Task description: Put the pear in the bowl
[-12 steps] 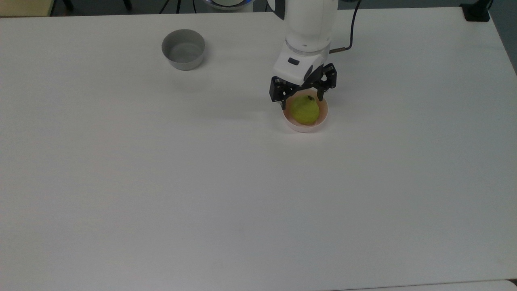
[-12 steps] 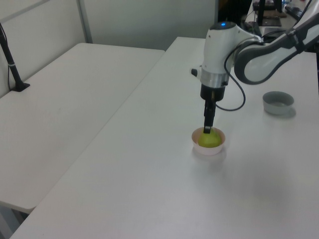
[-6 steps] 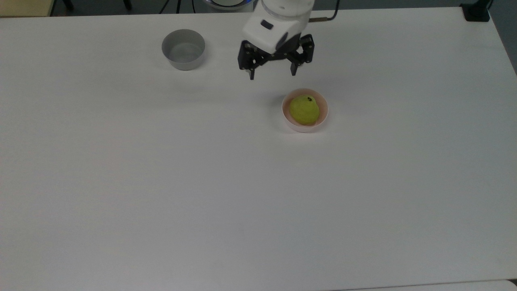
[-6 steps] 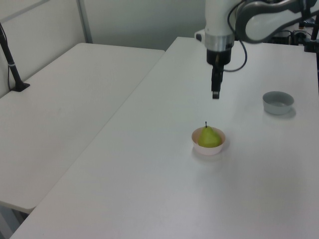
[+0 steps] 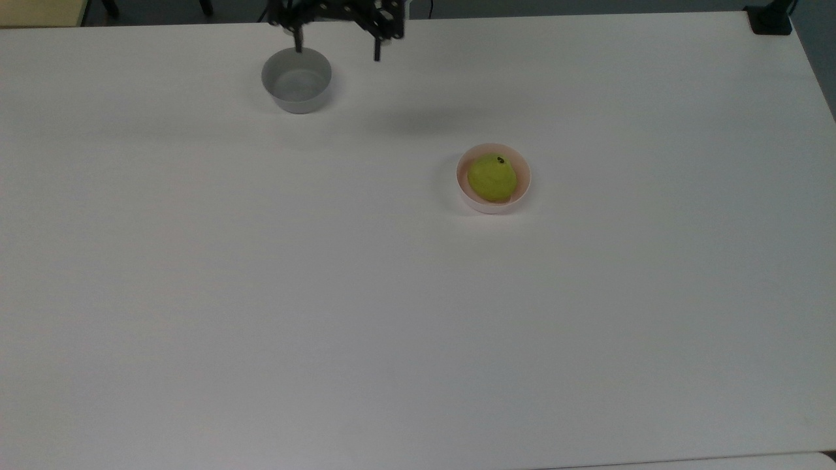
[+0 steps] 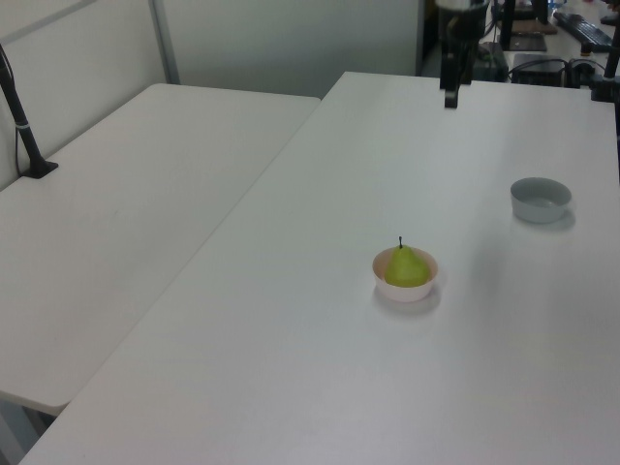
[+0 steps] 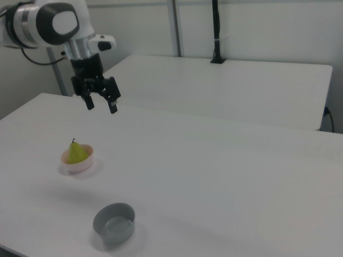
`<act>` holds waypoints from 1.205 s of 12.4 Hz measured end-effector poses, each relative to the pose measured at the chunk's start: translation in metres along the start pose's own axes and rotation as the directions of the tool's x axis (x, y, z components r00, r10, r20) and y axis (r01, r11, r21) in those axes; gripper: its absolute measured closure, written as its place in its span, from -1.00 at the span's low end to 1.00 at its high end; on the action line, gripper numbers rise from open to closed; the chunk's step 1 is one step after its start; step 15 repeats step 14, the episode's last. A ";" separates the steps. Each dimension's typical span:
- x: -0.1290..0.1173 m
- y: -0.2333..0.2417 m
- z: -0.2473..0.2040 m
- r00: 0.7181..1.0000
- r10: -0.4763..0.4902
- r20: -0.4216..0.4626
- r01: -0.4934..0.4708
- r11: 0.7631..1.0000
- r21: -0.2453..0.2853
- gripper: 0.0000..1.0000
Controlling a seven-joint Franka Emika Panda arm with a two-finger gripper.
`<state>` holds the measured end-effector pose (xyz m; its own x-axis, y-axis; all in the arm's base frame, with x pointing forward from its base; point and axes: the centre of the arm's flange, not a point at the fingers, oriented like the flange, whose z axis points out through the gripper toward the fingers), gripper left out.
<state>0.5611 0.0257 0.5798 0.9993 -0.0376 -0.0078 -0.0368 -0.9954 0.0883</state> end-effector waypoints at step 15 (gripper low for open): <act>-0.003 0.084 -0.036 0.992 -0.091 -0.089 0.101 0.988 0.113 -1.00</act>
